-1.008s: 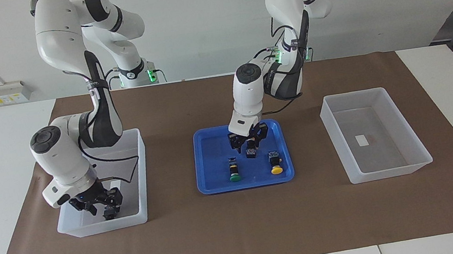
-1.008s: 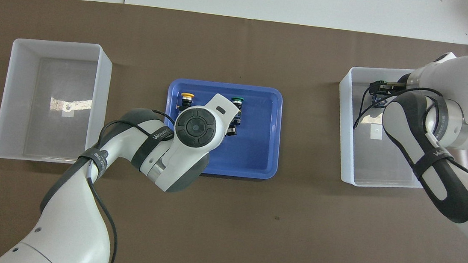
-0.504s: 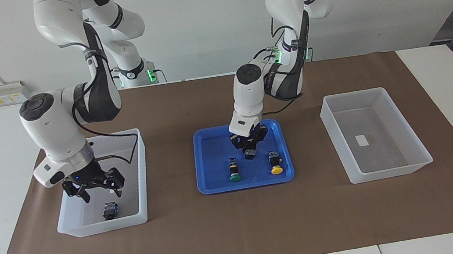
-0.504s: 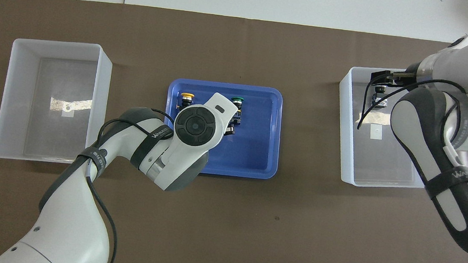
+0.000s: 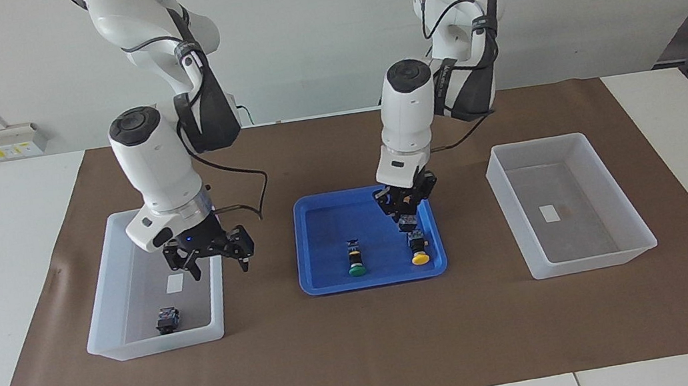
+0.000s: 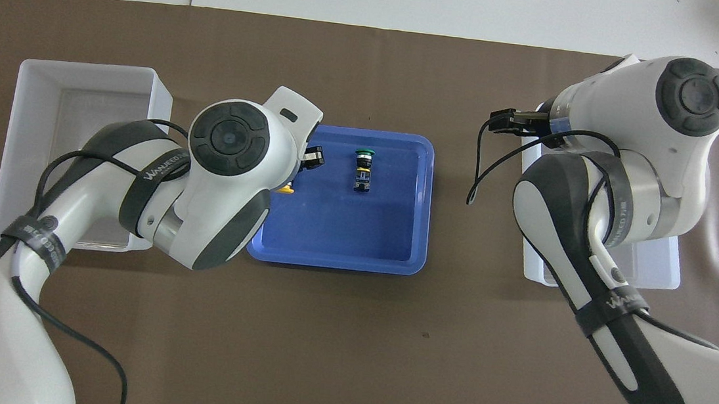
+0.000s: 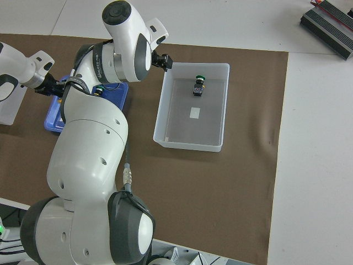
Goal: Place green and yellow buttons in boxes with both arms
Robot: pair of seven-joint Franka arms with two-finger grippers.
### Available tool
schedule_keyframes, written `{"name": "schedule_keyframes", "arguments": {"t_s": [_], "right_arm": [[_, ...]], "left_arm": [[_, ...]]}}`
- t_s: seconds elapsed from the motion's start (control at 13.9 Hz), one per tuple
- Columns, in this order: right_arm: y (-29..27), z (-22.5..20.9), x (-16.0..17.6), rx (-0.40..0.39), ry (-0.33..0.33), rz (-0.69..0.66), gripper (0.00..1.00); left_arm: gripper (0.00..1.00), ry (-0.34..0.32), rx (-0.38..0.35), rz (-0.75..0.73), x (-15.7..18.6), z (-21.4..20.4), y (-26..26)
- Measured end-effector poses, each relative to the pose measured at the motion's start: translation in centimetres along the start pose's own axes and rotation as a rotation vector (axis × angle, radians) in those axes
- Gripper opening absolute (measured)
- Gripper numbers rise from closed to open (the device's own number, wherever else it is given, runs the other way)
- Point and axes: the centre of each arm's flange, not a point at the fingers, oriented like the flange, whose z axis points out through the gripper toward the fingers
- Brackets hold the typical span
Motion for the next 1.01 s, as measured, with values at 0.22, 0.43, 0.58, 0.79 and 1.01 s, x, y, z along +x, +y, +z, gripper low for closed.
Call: {"name": "schedule_keyframes", "arguments": {"t_s": [0.22, 0.43, 0.58, 0.79, 1.01], "right_arm": [[-6.4, 1.5, -1.8, 0.018, 0.011, 0.022, 1.00], [-11.6, 3.9, -3.5, 0.017, 0.005, 0.022, 1.00], [-14.8, 5.5, -4.0, 0.009, 0.008, 0.009, 0.98], [-18.2, 8.4, -4.5, -0.033, 0.022, 0.019, 0.95], [-21.1, 10.5, -6.1, -0.032, 0.016, -0.009, 0.89]], "left_arm": [[0.41, -0.027, -0.026, 0.010, 3.6, -3.8, -6.1], [0.41, -0.050, -0.029, 0.037, 6.8, -5.8, -13.0], [0.41, -0.053, -0.023, 0.062, 9.0, -5.9, -18.4], [0.41, -0.032, -0.014, 0.086, 11.7, -4.8, -26.9], [0.41, 0.008, -0.005, 0.110, 11.6, -0.4, -33.3]]}}
